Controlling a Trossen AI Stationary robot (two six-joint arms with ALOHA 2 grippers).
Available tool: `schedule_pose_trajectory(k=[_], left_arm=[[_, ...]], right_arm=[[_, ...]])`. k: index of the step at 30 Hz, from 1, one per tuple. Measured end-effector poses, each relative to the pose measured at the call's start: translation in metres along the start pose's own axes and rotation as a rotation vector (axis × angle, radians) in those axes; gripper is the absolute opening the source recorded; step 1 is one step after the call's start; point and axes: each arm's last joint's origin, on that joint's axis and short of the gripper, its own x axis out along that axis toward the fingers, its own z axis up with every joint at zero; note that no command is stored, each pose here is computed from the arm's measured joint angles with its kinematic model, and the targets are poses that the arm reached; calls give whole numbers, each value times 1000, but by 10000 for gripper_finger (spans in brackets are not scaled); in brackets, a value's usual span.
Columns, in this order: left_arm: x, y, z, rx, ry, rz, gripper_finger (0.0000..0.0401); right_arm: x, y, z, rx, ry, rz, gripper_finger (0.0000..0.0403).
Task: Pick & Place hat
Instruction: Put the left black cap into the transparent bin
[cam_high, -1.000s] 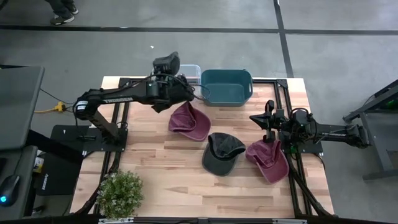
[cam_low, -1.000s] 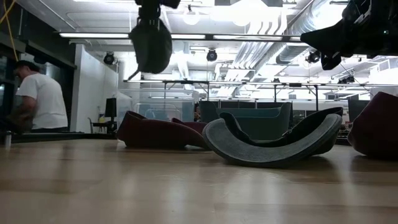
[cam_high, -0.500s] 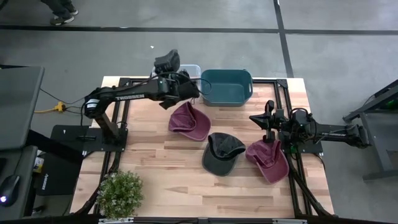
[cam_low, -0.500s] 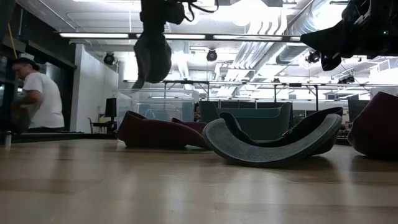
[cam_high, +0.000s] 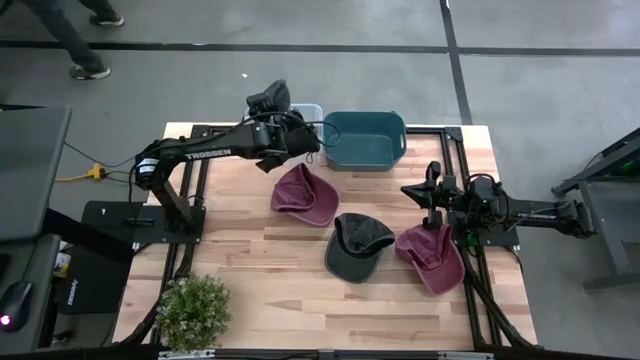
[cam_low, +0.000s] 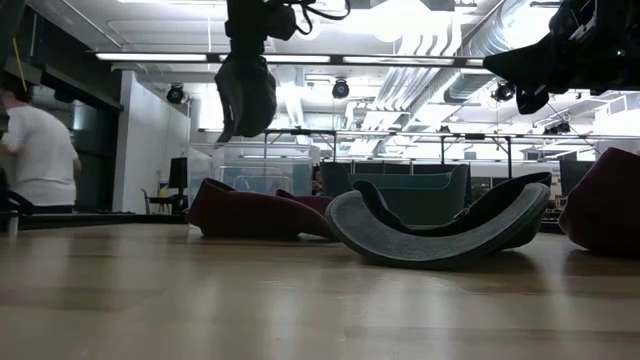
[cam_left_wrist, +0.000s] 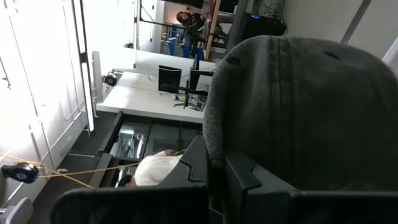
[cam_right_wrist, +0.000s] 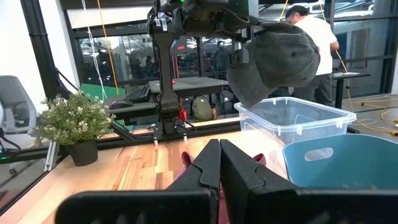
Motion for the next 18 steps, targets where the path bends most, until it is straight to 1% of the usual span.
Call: schedule_pose_trajectory(k=[2,6,7,12,18], left_arm=[[0,-1,1,-5,-1,-2,0],[1,-18,9,43,5,15,0],[1,-20,10,39,4,13,0],[1,-22,14,-7,4,18,0],[1,-23,14,-9,-4,-19,0]], right_arm=[[0,0,0,0,0,0,1],[0,0,0,0,0,0,1],[0,0,0,0,0,0,1],[0,0,0,0,3,0,1],[0,0,0,0,3,-1,1]])
